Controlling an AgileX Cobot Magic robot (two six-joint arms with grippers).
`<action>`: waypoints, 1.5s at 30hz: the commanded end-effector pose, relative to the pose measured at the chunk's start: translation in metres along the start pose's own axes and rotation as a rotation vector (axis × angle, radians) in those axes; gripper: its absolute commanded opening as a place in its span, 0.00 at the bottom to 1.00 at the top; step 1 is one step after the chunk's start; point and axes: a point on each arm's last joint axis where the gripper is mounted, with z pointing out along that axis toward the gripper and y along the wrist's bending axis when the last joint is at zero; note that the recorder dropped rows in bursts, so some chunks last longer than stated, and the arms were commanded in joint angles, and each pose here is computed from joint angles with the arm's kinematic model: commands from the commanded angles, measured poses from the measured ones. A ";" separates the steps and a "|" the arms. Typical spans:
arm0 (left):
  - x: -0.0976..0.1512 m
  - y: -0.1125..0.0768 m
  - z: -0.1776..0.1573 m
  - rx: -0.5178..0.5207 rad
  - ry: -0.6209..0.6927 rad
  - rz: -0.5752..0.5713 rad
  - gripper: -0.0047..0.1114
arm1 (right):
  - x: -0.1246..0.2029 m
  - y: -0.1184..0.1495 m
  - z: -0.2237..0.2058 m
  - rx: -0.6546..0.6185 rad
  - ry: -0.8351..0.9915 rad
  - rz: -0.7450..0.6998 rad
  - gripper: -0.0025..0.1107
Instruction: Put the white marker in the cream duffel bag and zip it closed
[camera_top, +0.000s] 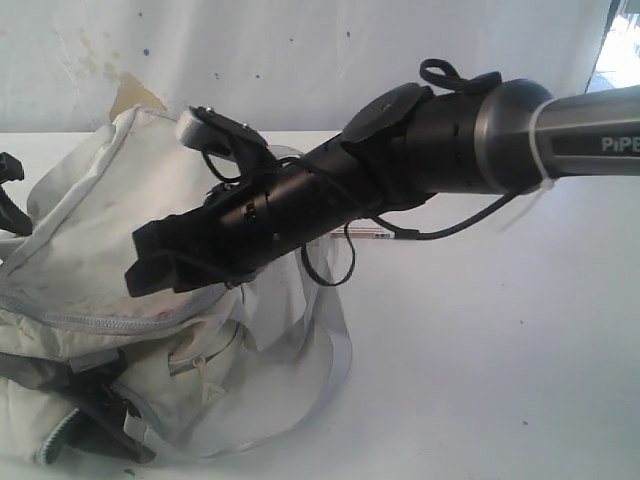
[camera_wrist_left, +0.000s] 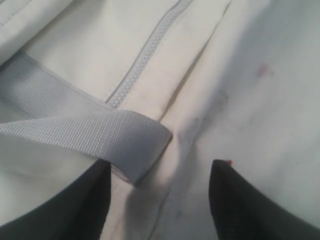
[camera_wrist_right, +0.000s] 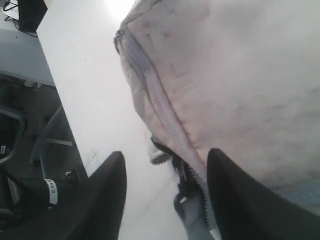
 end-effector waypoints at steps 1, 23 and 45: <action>-0.001 -0.003 -0.004 0.020 -0.013 -0.071 0.53 | 0.001 0.021 0.012 -0.015 -0.034 0.022 0.44; -0.008 -0.004 -0.019 -0.024 -0.086 0.058 0.41 | 0.036 0.095 0.065 0.006 -0.050 -0.125 0.44; -0.006 -0.001 -0.031 -0.084 -0.107 0.008 0.53 | 0.032 0.093 0.144 0.024 -0.128 0.062 0.44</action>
